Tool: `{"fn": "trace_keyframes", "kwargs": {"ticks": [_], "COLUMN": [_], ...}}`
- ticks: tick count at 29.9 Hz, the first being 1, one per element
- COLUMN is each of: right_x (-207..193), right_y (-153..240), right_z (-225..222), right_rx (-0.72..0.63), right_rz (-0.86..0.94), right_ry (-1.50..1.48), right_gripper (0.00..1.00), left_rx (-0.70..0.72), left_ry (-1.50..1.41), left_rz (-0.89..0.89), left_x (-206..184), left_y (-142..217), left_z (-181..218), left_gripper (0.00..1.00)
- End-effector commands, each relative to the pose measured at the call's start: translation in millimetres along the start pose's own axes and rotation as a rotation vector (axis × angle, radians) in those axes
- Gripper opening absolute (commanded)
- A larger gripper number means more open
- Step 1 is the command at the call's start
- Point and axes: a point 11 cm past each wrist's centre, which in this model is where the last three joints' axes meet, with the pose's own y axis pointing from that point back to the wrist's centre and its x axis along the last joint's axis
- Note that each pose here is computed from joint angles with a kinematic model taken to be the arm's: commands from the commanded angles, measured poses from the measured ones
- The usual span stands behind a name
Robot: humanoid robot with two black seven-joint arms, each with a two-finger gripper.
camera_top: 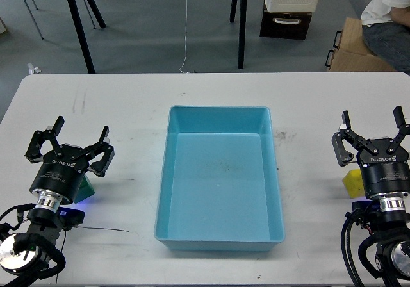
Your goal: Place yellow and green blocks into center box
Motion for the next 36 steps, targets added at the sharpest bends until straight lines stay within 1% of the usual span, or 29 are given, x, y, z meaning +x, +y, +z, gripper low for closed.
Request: {"fn": "trace_keyframes", "kwargs": {"ticks": [1,12,14,18,20,23,25,26,28,30,32,34,36], "right_x": [0.3,-2.4,-6.8,-33.0,-49.2,-71.9,-85.8,-93.3,-103.1,-112.6,-117.8,-121.3,-125.9], "right_y": [0.3,-3.1,-10.1,-40.6,-59.8,-84.5,-100.0,-108.4,-123.1,-137.4,-147.2,-155.4,-162.4], "right_z": [1.0,-4.0,-1.5,3.0,-3.8,-11.8,-14.2,-15.4,-12.3,-10.5,-9.3,-9.2,-7.4], "right_rx": [-0.003,0.010,0.001,-0.028,-0.100,-0.213,-0.257,-0.272,-0.281,-0.263,-0.279,-0.317,-0.350], "right_rz": [0.001,-0.017,-0.038,-0.142,-0.218,-0.331,-0.384,-0.406,-0.418,-0.406,-0.417,-0.499,-0.630], "right_ry": [-0.001,0.008,0.016,0.065,0.269,0.701,0.957,1.083,1.229,1.347,1.491,1.681,1.862], "right_gripper": [0.98,0.98,0.98,0.98,0.98,0.98,0.98,0.98,0.98,0.98,0.98,0.98,0.96], "left_rx": [0.000,-0.004,-0.004,-0.005,-0.006,-0.008,-0.009,-0.009,-0.009,-0.009,-0.009,-0.010,-0.011], "left_ry": [-0.002,-0.005,-0.003,-0.005,-0.007,-0.009,-0.010,-0.010,-0.011,-0.011,-0.011,-0.010,-0.010], "left_rz": [0.001,-0.003,-0.004,-0.003,-0.001,0.000,0.001,0.001,0.002,0.002,0.002,0.003,0.005], "left_x": [0.2,-1.2,-1.2,-0.9,-0.2,0.6,0.9,0.9,1.3,1.3,1.3,1.4,2.2], "left_y": [0.3,-1.2,-1.2,-1.7,-1.6,-1.5,-1.5,-1.5,-1.5,-1.5,-1.5,-1.5,-1.0], "left_z": [0.4,2.4,1.9,2.6,3.2,3.9,4.2,4.2,4.5,4.5,4.5,4.6,4.9], "left_gripper": [1.00,1.00,1.00,1.00,1.00,1.00,1.00,1.00,1.00,1.00,1.00,1.00,1.00]}}
